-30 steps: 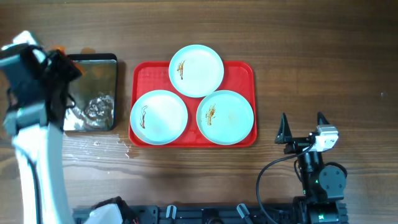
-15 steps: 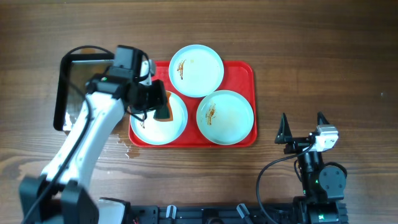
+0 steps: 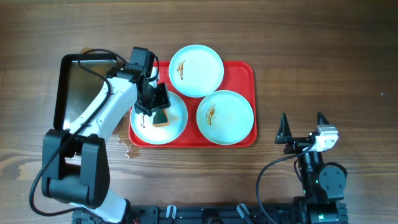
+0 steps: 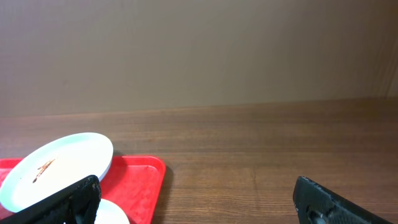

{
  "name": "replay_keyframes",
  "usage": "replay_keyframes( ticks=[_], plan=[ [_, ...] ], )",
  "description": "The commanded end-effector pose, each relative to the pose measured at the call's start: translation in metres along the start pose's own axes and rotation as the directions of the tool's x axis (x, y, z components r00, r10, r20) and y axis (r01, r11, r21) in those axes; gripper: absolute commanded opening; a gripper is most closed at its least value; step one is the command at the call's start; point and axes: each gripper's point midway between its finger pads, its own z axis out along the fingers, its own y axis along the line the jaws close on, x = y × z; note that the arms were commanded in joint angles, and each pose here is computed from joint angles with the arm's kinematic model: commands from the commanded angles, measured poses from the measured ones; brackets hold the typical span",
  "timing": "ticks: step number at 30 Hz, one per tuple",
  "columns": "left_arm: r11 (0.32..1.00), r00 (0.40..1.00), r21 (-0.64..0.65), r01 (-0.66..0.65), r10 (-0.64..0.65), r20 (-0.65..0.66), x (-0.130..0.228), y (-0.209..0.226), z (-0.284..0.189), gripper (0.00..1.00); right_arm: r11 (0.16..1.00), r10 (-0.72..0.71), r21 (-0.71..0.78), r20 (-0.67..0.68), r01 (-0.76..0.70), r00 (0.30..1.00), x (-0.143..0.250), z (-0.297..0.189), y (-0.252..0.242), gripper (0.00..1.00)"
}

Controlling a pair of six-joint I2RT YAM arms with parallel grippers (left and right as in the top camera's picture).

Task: Clean dirty plates on tray and stack at the side
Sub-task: 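Scrub the front-left plate with the sponge in the left gripper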

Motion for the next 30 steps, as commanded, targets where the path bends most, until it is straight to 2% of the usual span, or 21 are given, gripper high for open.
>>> replay_keyframes(
  ticks=[1, 9, 13, 17, 20, 26, 27, 28, 29, 30],
  plan=[
    [0.995, 1.000, -0.099, 0.006, -0.006, 0.002, 0.002, 0.018, 0.003, 0.33, 1.000, 0.009, -0.007, 0.006, -0.009, 1.000, -0.001, 0.000, 0.001, 1.00],
    [0.990, 0.999, -0.138, -0.027, 0.024, -0.022, 0.014, 0.018, 0.011, 0.30, 1.000, 0.009, -0.007, 0.006, -0.009, 1.000, -0.001, 0.000, 0.001, 1.00],
    [0.963, 0.999, -0.267, -0.016, 0.026, 0.034, 0.010, 0.037, 0.012, 0.34, 1.000, 0.009, -0.007, 0.006, -0.009, 1.000, -0.001, 0.000, 0.001, 1.00],
    [0.965, 0.999, -0.261, 0.000, 0.012, 0.045, 0.008, 0.036, 0.013, 0.35, 1.000, 0.009, -0.007, 0.007, -0.009, 1.000, -0.001, 0.000, 0.001, 1.00],
    [0.980, 1.000, -0.201, 0.001, 0.000, 0.004, 0.015, 0.026, 0.018, 0.33, 1.000, 0.010, -0.007, 0.007, -0.009, 1.000, -0.001, 0.000, 0.001, 1.00],
    [0.977, 0.999, -0.215, -0.003, -0.005, -0.034, 0.019, 0.029, 0.035, 0.33, 1.000, 0.009, -0.007, 0.006, -0.009, 1.000, -0.001, 0.000, 0.001, 1.00],
    [0.976, 0.999, -0.218, -0.003, -0.006, -0.040, 0.019, 0.030, 0.037, 0.31, 1.000, 0.009, -0.007, 0.006, -0.009, 1.000, -0.001, 0.000, 0.001, 1.00],
    [0.976, 0.999, -0.219, -0.003, -0.005, -0.037, 0.019, 0.030, 0.037, 0.24, 1.000, 0.009, -0.007, 0.006, -0.009, 1.000, -0.001, 0.000, 0.001, 1.00],
    [0.976, 0.999, -0.219, -0.003, -0.004, -0.033, 0.018, 0.030, 0.037, 0.04, 1.000, 0.009, -0.007, 0.006, -0.009, 1.000, -0.001, 0.000, 0.001, 1.00],
    [0.976, 0.999, -0.220, -0.003, -0.005, -0.033, 0.017, 0.030, 0.037, 0.04, 1.000, 0.009, -0.007, 0.006, -0.009, 1.000, -0.001, 0.000, 0.001, 1.00]
  ],
)
